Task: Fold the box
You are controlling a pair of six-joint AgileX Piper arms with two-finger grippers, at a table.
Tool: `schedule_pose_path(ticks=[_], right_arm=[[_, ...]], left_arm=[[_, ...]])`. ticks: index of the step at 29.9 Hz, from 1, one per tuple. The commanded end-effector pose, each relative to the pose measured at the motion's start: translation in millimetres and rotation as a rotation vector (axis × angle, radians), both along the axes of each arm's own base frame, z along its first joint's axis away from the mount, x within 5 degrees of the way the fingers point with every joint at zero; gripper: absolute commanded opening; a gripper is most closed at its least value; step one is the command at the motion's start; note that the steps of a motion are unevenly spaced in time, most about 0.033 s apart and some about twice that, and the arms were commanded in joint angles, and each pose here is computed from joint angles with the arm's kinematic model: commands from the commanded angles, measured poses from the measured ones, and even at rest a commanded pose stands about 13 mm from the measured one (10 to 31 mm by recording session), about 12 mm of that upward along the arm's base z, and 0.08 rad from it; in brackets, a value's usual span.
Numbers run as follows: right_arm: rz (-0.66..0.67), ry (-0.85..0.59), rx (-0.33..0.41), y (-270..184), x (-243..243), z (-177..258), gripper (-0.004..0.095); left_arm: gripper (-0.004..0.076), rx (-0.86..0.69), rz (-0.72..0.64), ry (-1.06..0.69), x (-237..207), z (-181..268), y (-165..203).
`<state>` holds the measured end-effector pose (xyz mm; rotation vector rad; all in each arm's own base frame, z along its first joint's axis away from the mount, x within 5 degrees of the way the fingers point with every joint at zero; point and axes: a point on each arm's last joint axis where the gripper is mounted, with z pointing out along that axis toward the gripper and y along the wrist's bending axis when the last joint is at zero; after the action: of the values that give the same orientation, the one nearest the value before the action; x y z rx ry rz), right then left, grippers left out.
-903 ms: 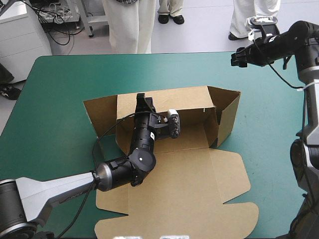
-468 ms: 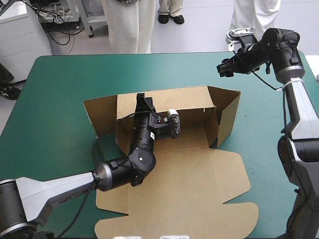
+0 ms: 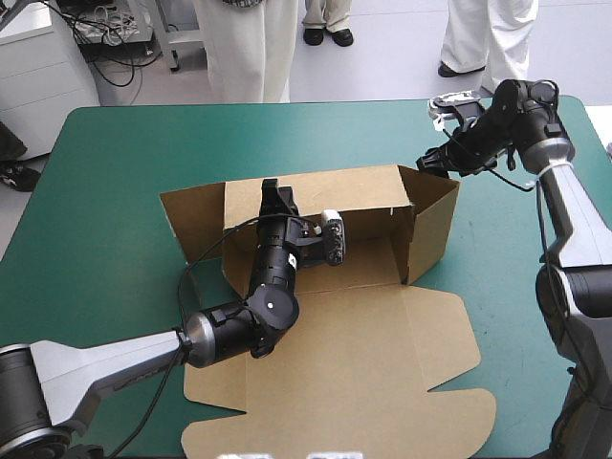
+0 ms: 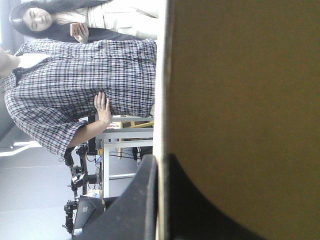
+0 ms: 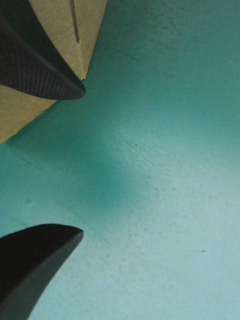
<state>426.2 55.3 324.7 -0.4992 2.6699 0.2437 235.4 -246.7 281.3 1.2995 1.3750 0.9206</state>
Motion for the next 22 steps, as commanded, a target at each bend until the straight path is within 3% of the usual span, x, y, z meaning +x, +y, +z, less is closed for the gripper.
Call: schedule_pose_path(ticks=[1,8,15,22], right_arm=[[0.028,-0.087,0.033,0.8,-20.6,37.5,0.0640],[0.052,-0.050,0.031,-2.1,-37.6,32.0,0.0639],[0.091,-0.040,0.114,-17.7,-59.3,31.5,0.0639],[0.105,-0.046,0.150,-30.9,-78.0,31.9,0.0639]], left_arm=[[-0.0032,-0.021,-0.028,-0.121,-4.2,28.9,1.4],[-0.0032,-0.020,-0.020,-0.126,-4.0,29.2,2.1],[-0.0032,-0.020,-0.021,-0.125,-4.1,29.2,1.9],[-0.0032,-0.020,-0.025,-0.123,-4.1,29.0,1.6]])
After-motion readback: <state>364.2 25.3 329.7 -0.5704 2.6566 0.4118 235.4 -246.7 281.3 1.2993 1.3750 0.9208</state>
